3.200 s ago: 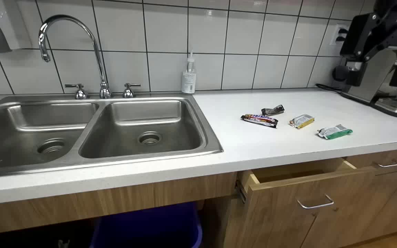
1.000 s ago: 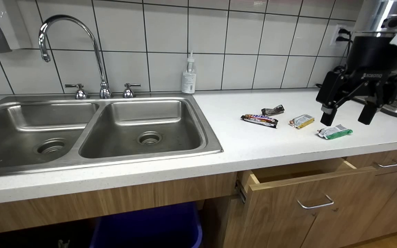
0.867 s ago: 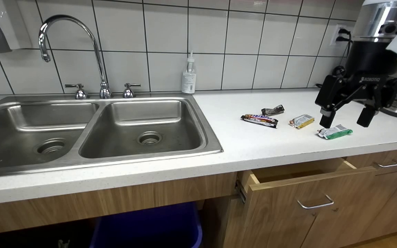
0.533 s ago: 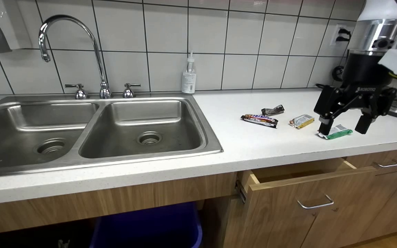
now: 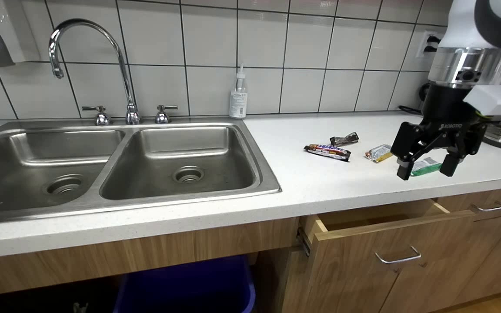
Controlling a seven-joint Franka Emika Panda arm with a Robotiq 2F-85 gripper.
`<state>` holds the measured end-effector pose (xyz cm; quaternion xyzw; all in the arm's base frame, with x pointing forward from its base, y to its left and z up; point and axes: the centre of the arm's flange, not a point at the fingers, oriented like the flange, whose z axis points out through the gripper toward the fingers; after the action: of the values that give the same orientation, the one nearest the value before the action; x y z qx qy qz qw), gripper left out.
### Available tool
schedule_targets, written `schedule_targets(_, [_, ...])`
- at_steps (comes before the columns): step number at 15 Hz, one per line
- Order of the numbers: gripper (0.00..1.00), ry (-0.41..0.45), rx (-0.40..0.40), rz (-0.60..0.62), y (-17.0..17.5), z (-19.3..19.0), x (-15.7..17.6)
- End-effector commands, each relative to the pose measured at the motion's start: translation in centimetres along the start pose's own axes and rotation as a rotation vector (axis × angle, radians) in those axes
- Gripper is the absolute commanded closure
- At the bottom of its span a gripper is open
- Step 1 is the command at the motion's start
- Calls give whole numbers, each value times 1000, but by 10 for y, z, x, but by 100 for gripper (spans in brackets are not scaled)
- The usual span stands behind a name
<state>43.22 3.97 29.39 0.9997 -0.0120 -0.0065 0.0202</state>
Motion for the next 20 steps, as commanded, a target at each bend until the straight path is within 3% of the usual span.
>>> schedule_targets(1, [0, 17, -8, -19, 2, 13, 16])
schedule_targets(12, [0, -10, -32, -53, -4, 60, 30])
schedule_targets(20, [0, 21, -61, -52, -4, 95, 43])
